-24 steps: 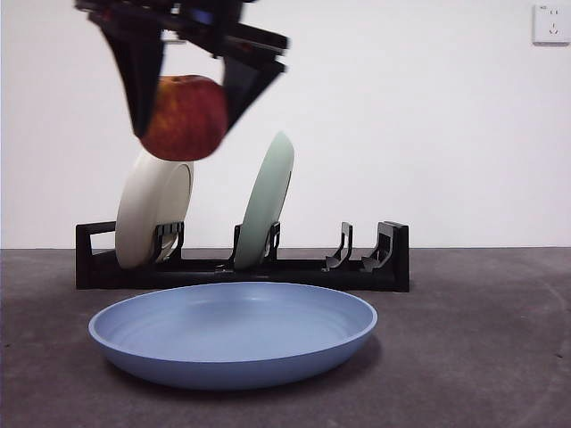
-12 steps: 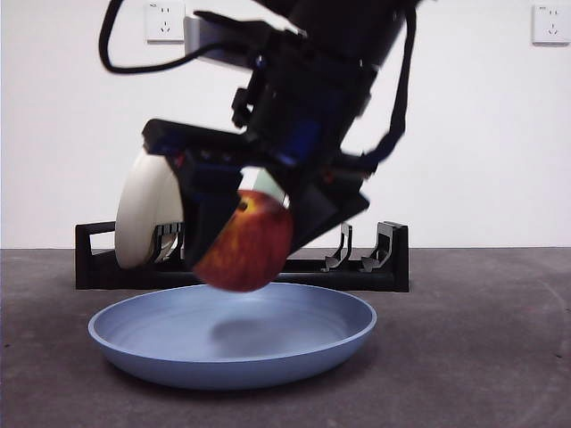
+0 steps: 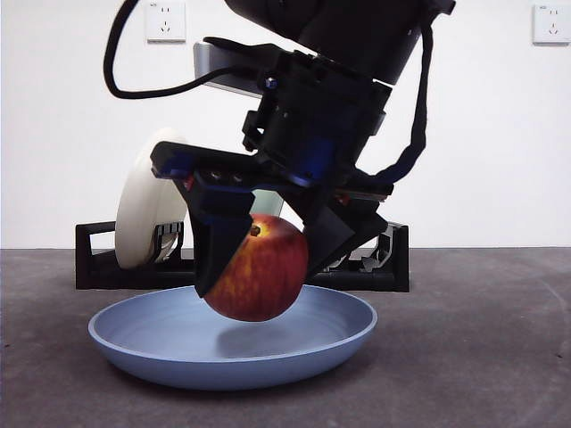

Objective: Take the blue plate from the plate rack,put the plate on the table,take the apple from the table,put the apple in the plate

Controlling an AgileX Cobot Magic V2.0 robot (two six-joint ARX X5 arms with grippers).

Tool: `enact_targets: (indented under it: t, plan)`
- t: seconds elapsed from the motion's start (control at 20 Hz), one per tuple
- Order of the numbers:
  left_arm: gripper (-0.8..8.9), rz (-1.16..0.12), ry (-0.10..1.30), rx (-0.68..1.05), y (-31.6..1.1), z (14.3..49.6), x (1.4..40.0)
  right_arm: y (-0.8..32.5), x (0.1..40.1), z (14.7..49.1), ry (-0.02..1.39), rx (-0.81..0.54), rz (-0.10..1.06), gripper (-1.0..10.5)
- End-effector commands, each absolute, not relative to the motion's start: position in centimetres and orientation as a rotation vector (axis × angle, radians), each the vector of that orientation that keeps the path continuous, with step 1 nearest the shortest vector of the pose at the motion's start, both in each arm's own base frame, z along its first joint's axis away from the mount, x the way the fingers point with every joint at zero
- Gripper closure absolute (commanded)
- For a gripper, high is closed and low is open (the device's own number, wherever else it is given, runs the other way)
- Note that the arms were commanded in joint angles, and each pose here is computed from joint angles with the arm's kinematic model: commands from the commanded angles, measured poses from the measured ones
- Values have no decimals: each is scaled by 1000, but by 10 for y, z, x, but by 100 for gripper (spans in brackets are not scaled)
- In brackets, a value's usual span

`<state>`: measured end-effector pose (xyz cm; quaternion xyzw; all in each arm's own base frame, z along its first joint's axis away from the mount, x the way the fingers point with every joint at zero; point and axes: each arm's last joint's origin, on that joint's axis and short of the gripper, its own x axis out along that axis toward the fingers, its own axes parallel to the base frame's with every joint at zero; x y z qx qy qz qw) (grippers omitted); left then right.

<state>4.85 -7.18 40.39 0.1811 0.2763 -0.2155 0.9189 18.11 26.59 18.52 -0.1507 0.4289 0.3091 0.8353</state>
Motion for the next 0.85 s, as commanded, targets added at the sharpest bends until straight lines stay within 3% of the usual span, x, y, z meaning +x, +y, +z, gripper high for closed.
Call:
enact_targets:
  t: [0.05, 0.1, 0.35, 0.55, 0.75, 0.85]
  plan:
    - [818, -434, 574, 367, -75, 404, 50, 266, 181, 178, 934, -308, 638, 881]
    - [818, -433, 577, 371, -76, 403, 51, 266, 182, 176, 942, -309, 629, 823]
    - [818, -456, 595, 371, -79, 402, 51, 264, 185, 176, 937, -300, 621, 805]
    - [818, -455, 594, 372, -79, 402, 51, 264, 184, 176, 946, -297, 616, 500]
    - [818, -456, 594, 372, -79, 402, 51, 263, 184, 176, 947, -298, 615, 492]
    - [818, -456, 594, 372, -79, 402, 51, 263, 184, 176, 950, -301, 613, 433]
